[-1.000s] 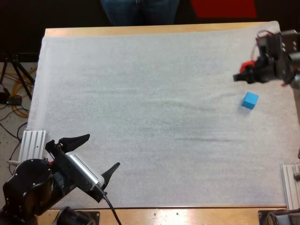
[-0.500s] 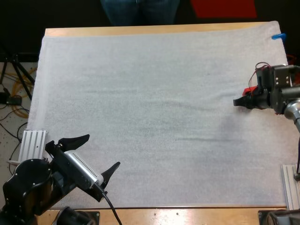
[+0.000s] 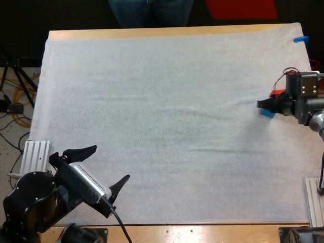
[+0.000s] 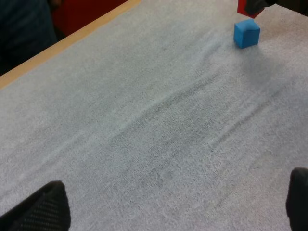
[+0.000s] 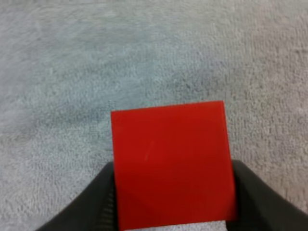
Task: Stack red cube on blue cube
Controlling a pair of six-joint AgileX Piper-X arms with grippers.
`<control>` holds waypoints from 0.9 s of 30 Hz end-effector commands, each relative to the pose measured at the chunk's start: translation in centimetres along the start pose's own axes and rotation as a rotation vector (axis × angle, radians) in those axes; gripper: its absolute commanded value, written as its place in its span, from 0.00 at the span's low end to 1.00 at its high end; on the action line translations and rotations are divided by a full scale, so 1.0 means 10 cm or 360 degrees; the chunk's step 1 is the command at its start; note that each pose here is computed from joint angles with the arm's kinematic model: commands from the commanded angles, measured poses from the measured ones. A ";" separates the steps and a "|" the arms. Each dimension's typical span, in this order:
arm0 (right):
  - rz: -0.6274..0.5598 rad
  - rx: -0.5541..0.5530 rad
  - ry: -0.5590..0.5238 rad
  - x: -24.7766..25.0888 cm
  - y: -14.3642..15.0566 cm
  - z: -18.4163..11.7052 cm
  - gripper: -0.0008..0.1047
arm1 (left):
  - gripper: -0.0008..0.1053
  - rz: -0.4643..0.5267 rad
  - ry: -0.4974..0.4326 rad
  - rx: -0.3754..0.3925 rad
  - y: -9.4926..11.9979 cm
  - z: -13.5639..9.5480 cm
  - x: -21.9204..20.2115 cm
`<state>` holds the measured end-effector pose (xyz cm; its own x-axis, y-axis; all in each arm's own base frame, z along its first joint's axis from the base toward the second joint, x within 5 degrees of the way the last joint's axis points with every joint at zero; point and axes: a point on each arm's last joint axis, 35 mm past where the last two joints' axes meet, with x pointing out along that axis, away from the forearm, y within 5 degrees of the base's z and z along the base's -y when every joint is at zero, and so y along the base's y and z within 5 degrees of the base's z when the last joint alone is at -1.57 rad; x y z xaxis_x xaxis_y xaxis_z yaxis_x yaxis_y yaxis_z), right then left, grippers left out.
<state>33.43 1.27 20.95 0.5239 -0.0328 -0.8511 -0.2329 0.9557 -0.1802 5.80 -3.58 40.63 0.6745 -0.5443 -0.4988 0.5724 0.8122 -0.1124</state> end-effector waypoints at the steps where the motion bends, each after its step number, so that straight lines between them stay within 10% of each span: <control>1: 0.0029 0.0037 0.0014 0.04 -0.01 -0.01 0.20 | 0.83 -0.0008 -0.0024 -0.0009 -0.01 0.03 -0.01; 20: 0.0100 0.0026 0.0046 0.13 0.02 -0.04 0.21 | 0.83 -0.0006 0.0036 -0.0021 0.02 0.06 0.10; 27: 0.0089 0.0028 0.0005 0.13 0.02 -0.01 0.57 | 0.83 -0.0048 0.0029 -0.0020 0.01 0.07 0.10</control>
<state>33.80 1.33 19.62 0.4927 0.0109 -0.8702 -0.2468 0.9606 -0.1277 6.87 -4.17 40.35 0.6456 -0.5501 -0.5298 0.5801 0.8044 -0.1283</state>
